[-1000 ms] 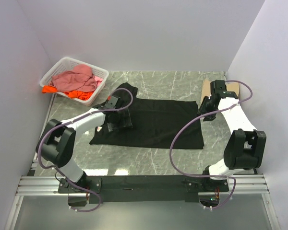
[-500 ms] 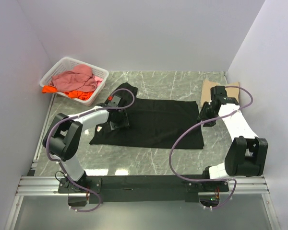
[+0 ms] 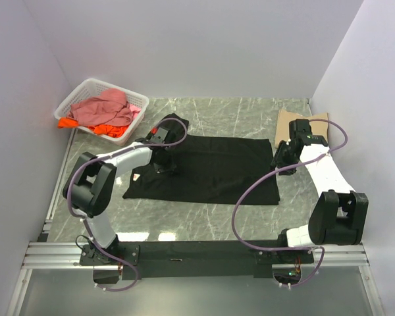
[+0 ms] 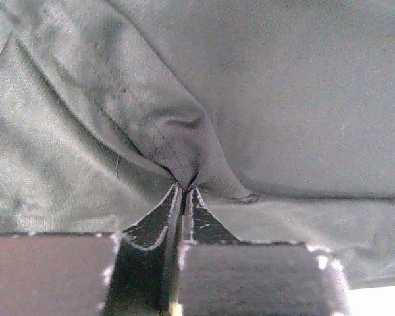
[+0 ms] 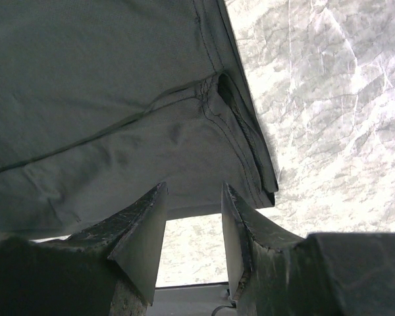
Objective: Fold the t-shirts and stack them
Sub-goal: Fold the tshirt
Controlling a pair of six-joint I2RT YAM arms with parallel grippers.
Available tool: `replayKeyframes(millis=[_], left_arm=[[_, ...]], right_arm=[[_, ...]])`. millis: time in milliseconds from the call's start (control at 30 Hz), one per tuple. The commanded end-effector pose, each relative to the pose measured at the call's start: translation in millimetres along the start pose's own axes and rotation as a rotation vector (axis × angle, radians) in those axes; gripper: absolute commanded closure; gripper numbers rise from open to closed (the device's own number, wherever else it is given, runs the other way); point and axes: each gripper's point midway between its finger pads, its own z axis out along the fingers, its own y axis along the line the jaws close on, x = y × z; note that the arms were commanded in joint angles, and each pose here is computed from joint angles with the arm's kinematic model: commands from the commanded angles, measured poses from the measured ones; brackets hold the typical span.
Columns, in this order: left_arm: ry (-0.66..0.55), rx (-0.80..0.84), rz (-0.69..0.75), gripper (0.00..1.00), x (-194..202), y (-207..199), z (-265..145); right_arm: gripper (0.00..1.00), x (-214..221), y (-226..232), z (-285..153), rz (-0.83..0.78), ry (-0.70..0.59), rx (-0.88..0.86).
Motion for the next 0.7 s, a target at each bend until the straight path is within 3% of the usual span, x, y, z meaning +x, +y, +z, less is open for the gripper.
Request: replayKeyframes(millis=[0, 200, 400, 600, 667], left_arm=[[-0.025, 0.006, 0.032, 0.98, -14, -8, 1], [-0.044, -0.037, 0.092, 0.98, -34, -15, 3], [-0.044, -0.046, 0.134, 0.87, -46, -30, 9], [-0.031, -0.025, 0.171, 0.55, -45, -49, 17], [-0.036, -0.012, 0.190, 0.40, -44, -56, 16]], right_arm=[[0.55, 2, -2, -3, -0.009, -0.010, -0.011], [0.55, 9, -4, 2, -0.010, 0.012, -0.007], [0.55, 14, -5, 6, -0.012, 0.031, -0.008], [0.55, 17, -6, 9, -0.017, 0.049, -0.007], [0.55, 18, -5, 9, -0.018, 0.050, -0.011]])
